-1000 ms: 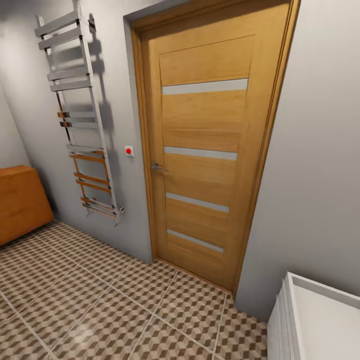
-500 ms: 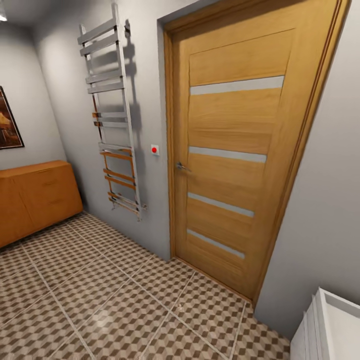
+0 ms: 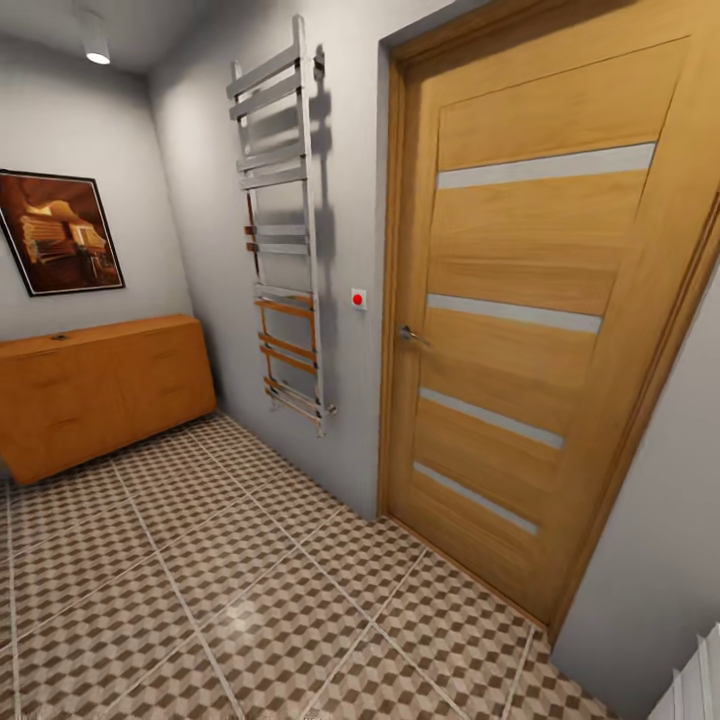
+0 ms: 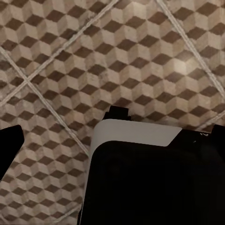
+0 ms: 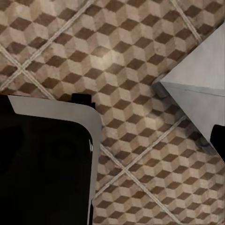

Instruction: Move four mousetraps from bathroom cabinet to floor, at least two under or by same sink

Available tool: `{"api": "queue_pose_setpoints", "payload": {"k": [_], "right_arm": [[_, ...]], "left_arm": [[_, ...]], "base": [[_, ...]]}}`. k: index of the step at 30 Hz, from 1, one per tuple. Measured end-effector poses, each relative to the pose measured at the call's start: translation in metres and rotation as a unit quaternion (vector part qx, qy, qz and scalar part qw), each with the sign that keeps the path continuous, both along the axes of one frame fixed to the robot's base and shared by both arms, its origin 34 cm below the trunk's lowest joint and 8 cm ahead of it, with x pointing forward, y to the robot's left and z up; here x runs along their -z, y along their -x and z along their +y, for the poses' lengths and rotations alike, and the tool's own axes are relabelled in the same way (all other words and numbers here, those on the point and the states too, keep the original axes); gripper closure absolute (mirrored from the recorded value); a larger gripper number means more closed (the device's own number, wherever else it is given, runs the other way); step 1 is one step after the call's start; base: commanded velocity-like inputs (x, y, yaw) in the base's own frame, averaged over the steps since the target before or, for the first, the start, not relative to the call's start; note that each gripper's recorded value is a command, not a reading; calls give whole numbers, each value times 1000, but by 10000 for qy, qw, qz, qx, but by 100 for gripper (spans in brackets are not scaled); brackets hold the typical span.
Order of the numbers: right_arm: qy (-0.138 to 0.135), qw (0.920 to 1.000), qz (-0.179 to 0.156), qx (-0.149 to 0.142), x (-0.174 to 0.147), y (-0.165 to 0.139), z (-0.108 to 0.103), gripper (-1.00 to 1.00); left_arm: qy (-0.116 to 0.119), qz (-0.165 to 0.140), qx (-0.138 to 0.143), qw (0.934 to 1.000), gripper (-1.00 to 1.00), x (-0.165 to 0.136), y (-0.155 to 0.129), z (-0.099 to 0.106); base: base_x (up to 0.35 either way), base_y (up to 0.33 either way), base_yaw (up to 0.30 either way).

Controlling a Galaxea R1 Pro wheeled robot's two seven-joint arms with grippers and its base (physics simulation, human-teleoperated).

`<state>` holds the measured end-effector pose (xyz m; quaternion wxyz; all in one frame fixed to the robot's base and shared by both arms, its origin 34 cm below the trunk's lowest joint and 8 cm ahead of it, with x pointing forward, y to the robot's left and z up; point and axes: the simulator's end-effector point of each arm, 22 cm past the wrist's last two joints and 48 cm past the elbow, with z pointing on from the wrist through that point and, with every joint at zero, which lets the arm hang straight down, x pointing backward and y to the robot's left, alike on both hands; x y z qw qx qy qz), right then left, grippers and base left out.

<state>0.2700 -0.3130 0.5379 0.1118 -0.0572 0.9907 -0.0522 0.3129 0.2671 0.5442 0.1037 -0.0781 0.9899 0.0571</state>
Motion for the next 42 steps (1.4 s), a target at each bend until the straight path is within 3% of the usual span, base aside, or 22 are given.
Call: {"api": "queue_pose_setpoints", "payload": {"k": [42], "right_arm": [[0, 10000, 2, 0, 0, 0, 0, -100]], "left_arm": [[3, -1, 1, 10000, -100, 0, 0, 0]], "base": [[0, 0, 296]]}}
